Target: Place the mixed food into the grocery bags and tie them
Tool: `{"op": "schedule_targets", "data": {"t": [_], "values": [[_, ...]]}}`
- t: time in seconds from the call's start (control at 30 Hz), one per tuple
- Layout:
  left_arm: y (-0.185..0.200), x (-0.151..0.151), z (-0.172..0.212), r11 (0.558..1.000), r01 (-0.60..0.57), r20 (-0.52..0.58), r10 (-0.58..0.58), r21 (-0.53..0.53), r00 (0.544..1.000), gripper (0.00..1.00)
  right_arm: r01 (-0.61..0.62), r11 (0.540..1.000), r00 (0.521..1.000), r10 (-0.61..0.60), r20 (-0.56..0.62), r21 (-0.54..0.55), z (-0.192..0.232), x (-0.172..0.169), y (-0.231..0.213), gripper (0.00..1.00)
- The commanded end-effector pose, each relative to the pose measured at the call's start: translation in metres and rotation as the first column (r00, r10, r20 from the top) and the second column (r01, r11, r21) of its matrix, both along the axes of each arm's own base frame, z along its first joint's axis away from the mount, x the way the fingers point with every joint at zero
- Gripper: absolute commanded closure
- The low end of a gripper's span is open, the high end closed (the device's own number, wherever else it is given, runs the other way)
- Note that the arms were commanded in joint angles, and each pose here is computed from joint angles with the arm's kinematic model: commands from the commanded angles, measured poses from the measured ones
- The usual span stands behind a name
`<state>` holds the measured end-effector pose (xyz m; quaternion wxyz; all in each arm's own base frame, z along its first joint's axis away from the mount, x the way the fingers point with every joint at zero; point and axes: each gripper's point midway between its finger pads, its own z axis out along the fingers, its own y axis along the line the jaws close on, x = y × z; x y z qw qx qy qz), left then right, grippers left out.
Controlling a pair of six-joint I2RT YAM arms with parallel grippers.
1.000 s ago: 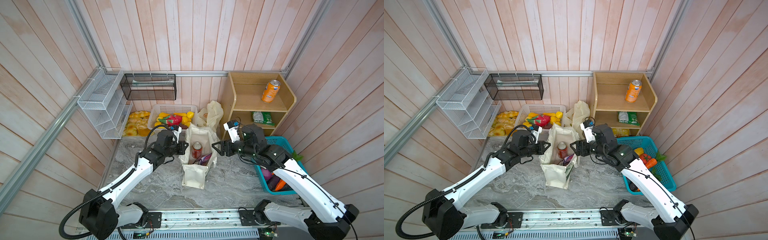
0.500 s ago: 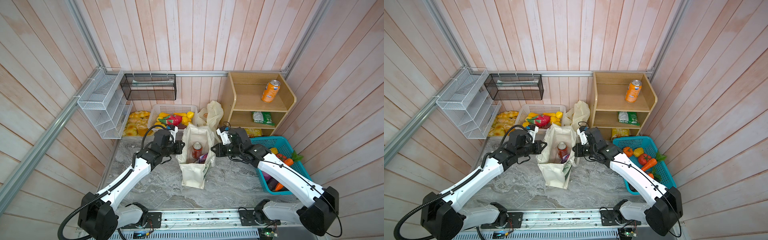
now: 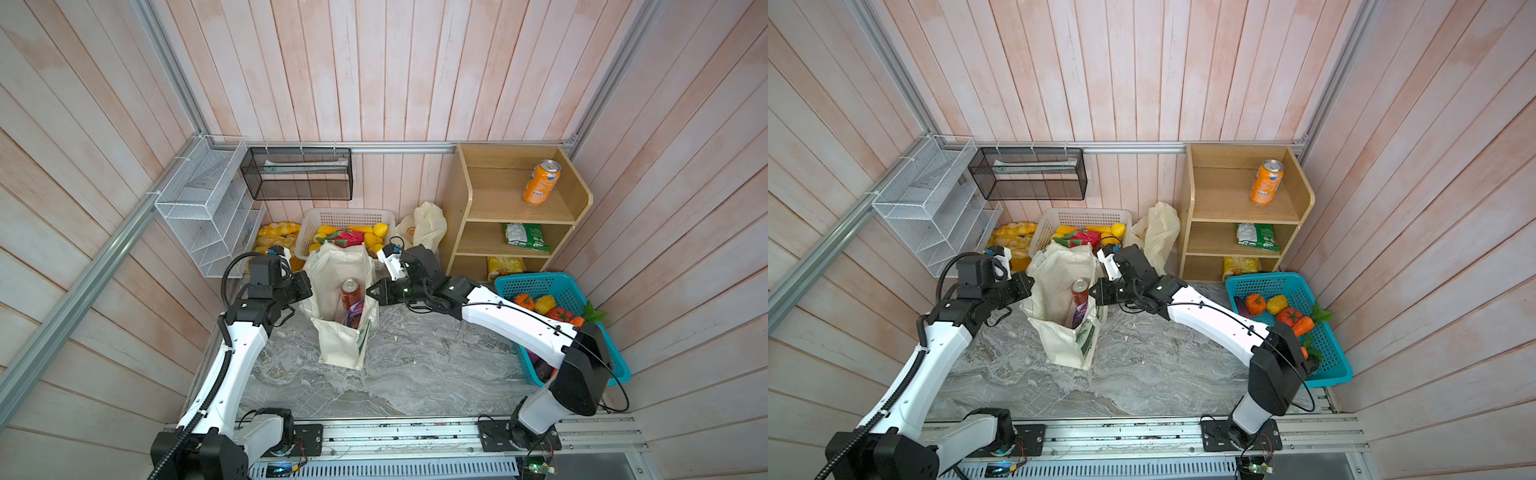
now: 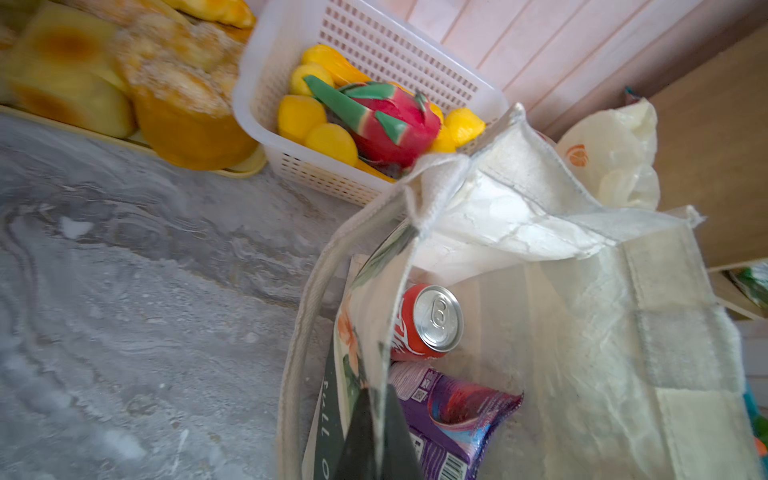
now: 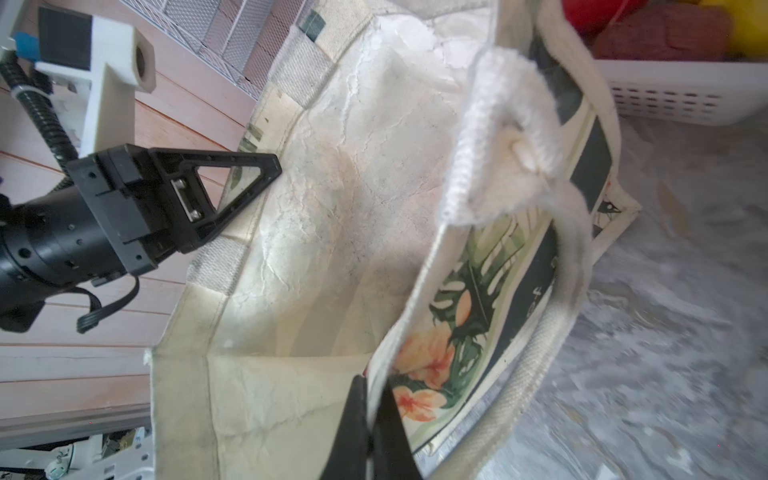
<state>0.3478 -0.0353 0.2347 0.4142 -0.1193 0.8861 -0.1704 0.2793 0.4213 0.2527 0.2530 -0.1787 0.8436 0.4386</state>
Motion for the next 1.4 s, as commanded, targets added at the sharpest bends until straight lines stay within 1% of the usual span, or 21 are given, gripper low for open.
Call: {"op": "schedule_targets", "data": {"t": [0.0,0.1,0.2,0.23,0.3,0.33,0.37,0.47,0.57,0.63,0.73,0.8,0.87,0.9,0.97,1.07,1.27,1.37], "values": [[0.029,0.014,0.018,0.994,-0.077,0.084,0.071,0.072,0.994,1.00,-0.034,0.992,0.999,0.029,0.043,0.117,0.033,0.003,0.035,1.00],[0.042,0.024,0.016,0.991,-0.101,0.078,0.094,0.085,0.992,1.00,-0.042,0.992,0.999,0.038,0.033,0.121,0.030,0.008,0.051,1.00],[0.049,0.031,0.017,0.988,-0.107,0.076,0.100,0.107,0.992,1.00,-0.047,0.992,0.999,0.044,0.028,0.120,0.028,0.011,0.058,1.00],[0.050,0.033,0.018,0.988,-0.107,0.078,0.098,0.113,0.992,1.00,-0.046,0.992,0.999,0.044,0.027,0.115,0.026,0.012,0.058,0.94],[0.051,0.037,0.021,0.987,-0.104,0.080,0.095,0.118,0.992,1.00,-0.044,0.994,0.999,0.040,0.035,0.104,0.026,0.013,0.056,0.75],[0.051,0.038,0.021,0.988,-0.100,0.080,0.091,0.121,0.993,0.97,-0.042,0.995,0.998,0.038,0.043,0.095,0.026,0.013,0.054,0.65],[0.050,0.039,0.022,0.988,-0.096,0.081,0.086,0.122,0.993,0.90,-0.038,0.996,0.998,0.033,0.051,0.086,0.027,0.014,0.050,0.57],[0.051,0.039,0.026,0.987,-0.094,0.085,0.084,0.128,0.993,0.68,-0.019,0.996,0.997,0.013,0.076,0.084,0.036,0.016,0.034,0.41],[0.051,0.037,0.035,0.986,-0.101,0.107,0.087,0.129,0.990,0.51,0.011,0.995,0.994,-0.021,0.103,0.095,0.049,0.019,0.012,0.32],[0.051,0.036,0.043,0.986,-0.107,0.125,0.090,0.129,0.988,0.42,0.023,0.994,0.992,-0.036,0.123,0.105,0.059,0.019,-0.004,0.28],[0.046,0.031,0.061,0.990,-0.090,0.166,0.072,0.107,0.984,0.36,0.052,0.992,0.986,-0.069,0.150,0.115,0.072,0.018,-0.028,0.24],[0.038,0.028,0.075,0.995,-0.060,0.203,0.044,0.077,0.978,0.34,0.087,0.989,0.981,-0.106,0.163,0.120,0.078,0.018,-0.047,0.20],[0.025,0.023,0.093,0.999,-0.007,0.248,-0.003,0.040,0.969,0.32,0.134,0.983,0.972,-0.155,0.179,0.126,0.082,0.018,-0.069,0.11],[0.019,0.021,0.098,1.000,0.018,0.262,-0.024,0.024,0.965,0.32,0.156,0.980,0.967,-0.178,0.183,0.126,0.081,0.018,-0.078,0.03],[0.001,0.015,0.111,0.996,0.086,0.291,-0.081,-0.005,0.953,0.31,0.218,0.966,0.952,-0.241,0.190,0.137,0.081,0.019,-0.103,0.02],[-0.033,0.008,0.126,0.984,0.177,0.318,-0.166,-0.006,0.934,0.30,0.319,0.937,0.923,-0.341,0.177,0.144,0.074,0.022,-0.140,0.02],[-0.110,-0.002,0.147,0.943,0.332,0.347,-0.306,-0.016,0.886,0.29,0.447,0.885,0.876,-0.462,0.136,0.130,0.054,0.025,-0.198,0.02],[-0.151,-0.005,0.148,0.918,0.397,0.347,-0.368,-0.015,0.863,0.28,0.498,0.858,0.851,-0.512,0.119,0.126,0.042,0.021,-0.220,0.02]]}}
